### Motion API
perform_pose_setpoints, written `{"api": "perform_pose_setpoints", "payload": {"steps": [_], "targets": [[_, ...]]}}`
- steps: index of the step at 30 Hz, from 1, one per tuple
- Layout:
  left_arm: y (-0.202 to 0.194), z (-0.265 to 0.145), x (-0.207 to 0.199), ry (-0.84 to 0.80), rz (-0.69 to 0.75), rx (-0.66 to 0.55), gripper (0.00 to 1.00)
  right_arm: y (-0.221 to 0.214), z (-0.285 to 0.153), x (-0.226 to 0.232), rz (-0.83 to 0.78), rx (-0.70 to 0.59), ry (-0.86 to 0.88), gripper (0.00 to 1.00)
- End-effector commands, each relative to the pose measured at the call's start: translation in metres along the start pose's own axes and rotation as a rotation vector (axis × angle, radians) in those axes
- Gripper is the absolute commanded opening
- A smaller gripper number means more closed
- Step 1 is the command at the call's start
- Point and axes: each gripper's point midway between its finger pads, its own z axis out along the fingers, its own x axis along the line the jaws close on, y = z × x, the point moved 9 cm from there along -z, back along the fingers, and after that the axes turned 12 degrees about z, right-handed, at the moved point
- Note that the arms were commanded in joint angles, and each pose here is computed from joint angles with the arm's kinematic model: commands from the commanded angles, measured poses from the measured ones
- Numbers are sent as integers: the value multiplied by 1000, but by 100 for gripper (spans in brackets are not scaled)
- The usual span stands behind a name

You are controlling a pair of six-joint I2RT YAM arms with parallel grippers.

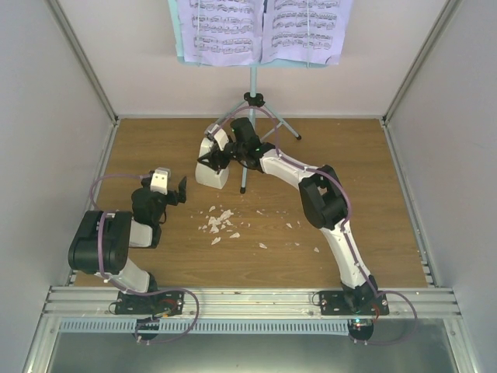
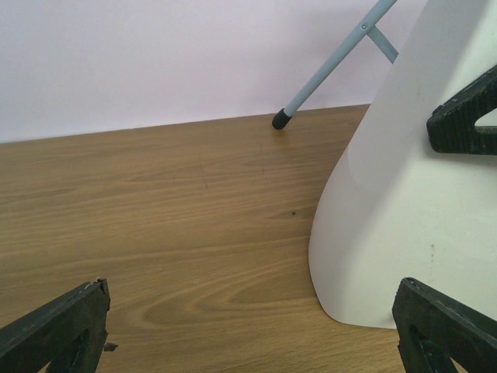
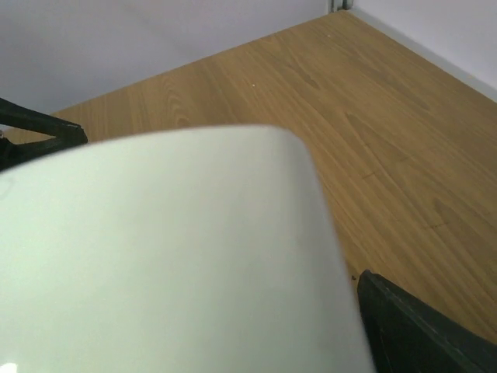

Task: Pack up the instrument practice props

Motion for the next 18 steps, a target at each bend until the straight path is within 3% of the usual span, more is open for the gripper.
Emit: {"api": "perform_pose_setpoints", "payload": {"steps": [1,8,14,18], "targets": [[16,0,3,14,16,-81,99,11,-1,7,-37,-30,31,68],[15,0,3,14,18,-80,99,23,-7,21,-77,-61,55,47],[15,0,3,14,17,-80,99,38,-23,39,-122,-101,80,36],[16,-1,3,19,17,-82,99,54,-38,56,-155,-143,95,34]]}}
